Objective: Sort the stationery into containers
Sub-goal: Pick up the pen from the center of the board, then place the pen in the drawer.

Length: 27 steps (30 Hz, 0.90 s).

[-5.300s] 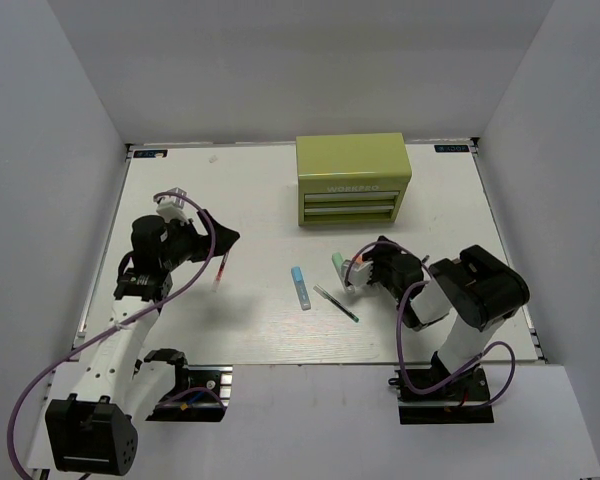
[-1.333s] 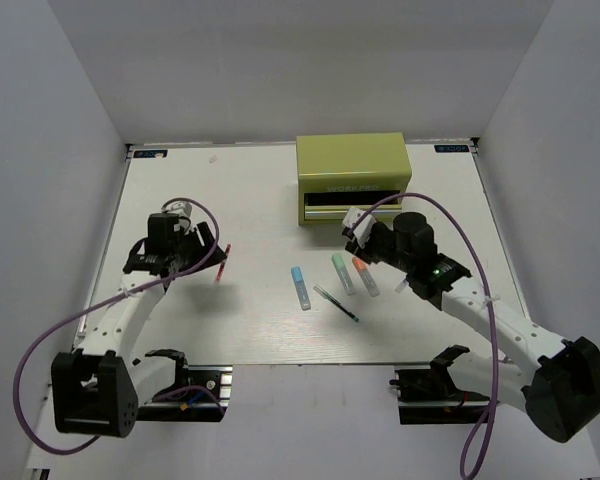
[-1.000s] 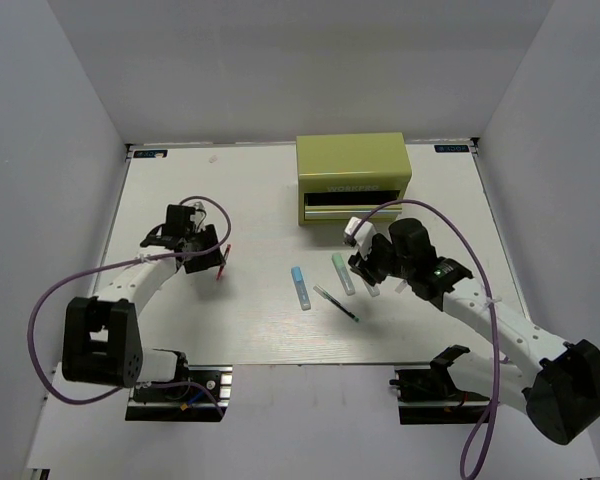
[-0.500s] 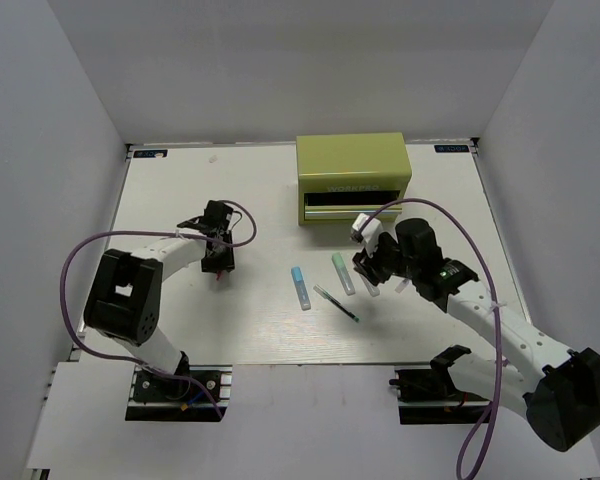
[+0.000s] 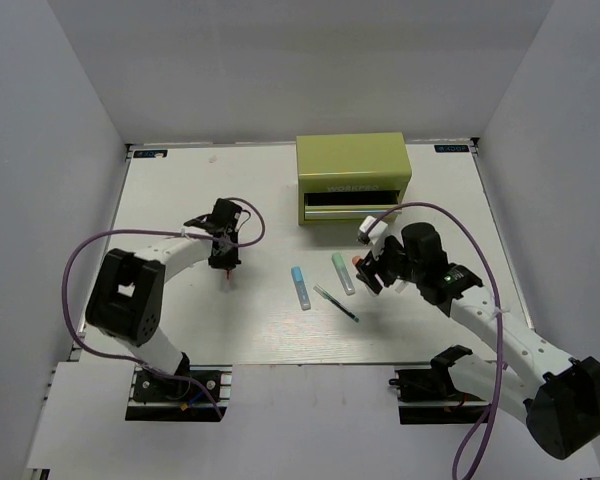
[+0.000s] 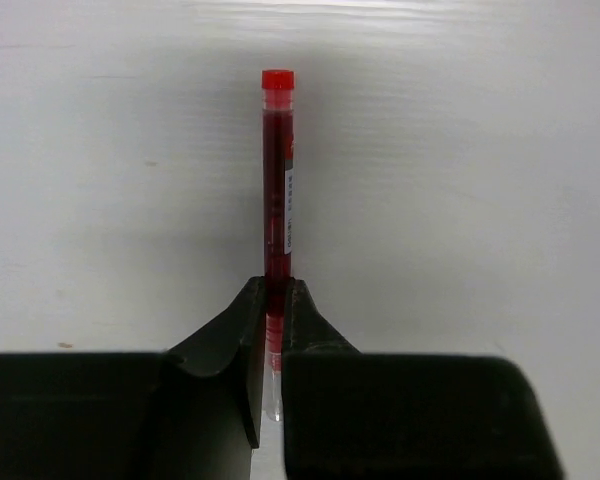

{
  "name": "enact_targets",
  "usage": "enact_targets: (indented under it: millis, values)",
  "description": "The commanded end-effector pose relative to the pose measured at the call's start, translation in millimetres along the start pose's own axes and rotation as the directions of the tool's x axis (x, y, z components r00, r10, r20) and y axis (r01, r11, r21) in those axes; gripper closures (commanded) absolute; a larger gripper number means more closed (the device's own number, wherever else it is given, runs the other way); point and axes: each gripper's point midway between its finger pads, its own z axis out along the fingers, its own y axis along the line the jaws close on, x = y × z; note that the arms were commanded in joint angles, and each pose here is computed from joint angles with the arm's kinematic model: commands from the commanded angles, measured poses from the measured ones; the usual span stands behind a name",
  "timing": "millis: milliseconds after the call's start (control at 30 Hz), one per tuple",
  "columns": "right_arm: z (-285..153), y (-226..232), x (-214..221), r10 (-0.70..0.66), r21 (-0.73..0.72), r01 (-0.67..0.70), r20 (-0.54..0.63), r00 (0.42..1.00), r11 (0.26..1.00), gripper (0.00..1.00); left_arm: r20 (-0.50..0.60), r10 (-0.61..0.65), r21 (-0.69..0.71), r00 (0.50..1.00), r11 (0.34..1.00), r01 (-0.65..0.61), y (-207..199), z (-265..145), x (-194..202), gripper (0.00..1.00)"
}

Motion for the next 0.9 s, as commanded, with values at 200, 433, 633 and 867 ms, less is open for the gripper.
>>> enact_targets:
  millis: [200,433,633,867]
  values:
    - [-3,5,9,0.049,-0.015,-0.049,0.016,0.999,0.999,0.18,0.500,0.097,0.491,0.861,0.787,-0.374,-103,-163,-85,1.00]
    - [-7,-6,6,0.088,0.034,-0.090,0.038,0.995,0.995,0.90,0.675,0.090,0.554,0.733,0.594,-0.583,-162,-218,-127,1.00]
    - [-15,-10,9,0.102,0.068,-0.106,0.056,0.993,0.992,0.99,0.817,0.166,0.433,0.552,0.456,-0.778,-204,-245,-145,1.00]
    - [-21,-14,14,0.123,0.093,-0.129,0.072,0.990,0.987,0.94,0.875,0.226,0.296,0.428,0.450,-0.842,-240,-243,-182,1.00]
